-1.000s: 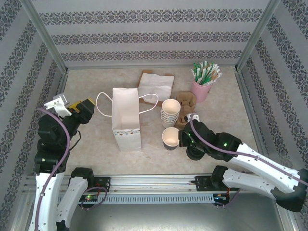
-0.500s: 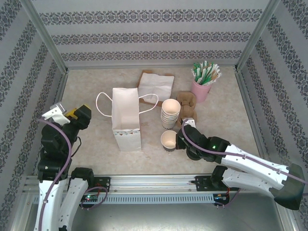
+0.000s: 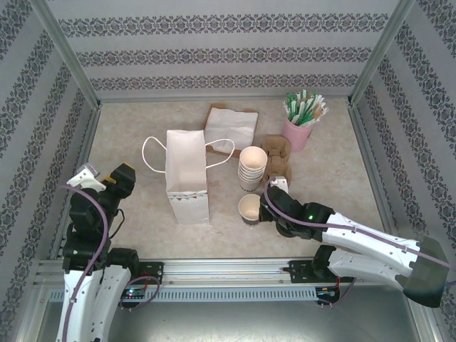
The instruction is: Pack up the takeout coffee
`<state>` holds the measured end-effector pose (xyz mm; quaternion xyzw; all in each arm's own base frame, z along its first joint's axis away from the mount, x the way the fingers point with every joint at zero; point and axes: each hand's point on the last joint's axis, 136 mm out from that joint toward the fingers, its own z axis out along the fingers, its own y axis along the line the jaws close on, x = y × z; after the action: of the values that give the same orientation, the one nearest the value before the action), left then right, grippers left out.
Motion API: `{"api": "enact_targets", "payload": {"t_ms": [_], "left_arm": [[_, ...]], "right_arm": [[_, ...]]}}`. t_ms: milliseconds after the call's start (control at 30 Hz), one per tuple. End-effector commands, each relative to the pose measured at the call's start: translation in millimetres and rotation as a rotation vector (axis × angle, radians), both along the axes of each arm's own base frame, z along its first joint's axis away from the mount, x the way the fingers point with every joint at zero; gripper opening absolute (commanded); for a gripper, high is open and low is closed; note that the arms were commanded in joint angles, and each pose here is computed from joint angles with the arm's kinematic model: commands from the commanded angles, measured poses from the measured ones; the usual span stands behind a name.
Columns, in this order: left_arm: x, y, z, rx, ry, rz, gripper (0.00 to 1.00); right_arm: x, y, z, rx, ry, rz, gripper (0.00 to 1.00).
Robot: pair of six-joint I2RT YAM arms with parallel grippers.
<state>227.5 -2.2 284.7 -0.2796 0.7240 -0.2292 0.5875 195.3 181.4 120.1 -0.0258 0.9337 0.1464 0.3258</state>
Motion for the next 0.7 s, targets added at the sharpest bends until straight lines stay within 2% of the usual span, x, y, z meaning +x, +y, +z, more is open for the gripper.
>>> {"api": "enact_targets", "payload": {"t_ms": [0, 100, 167, 367, 467, 667], "left_arm": [[-0.1, -1.5, -5.3, -0.034, 0.007, 0.001, 0.63], [1.1, -2.5, -12.4, -0.043, 0.024, -0.002, 0.63], [1.7, -2.7, -16.2, -0.046, 0.031, -0.002, 0.63], [3.6, -1.8, -30.4, -0.045, 0.070, 0.005, 0.63], [4.6, -3.0, -40.6, -0.043, 0.104, -0.002, 0.63], [9.1, -6.9, -62.3, -0.064, 0.155, -0.016, 0.63]], "right_arm": [[0.9, -5.2, 3.5, 0.001, -0.029, -0.026, 0.12], [0.9, -8.9, 8.6, -0.005, -0.036, -0.036, 0.21], [0.2, -13.7, 11.0, -0.016, -0.029, -0.056, 0.33], [-6.3, -42.3, 27.4, -0.062, 0.036, -0.169, 0.50], [-16.9, -65.6, 31.5, -0.087, 0.119, -0.255, 0.57], [-32.6, -85.5, 17.5, -0.091, 0.234, -0.334, 0.71]]}}
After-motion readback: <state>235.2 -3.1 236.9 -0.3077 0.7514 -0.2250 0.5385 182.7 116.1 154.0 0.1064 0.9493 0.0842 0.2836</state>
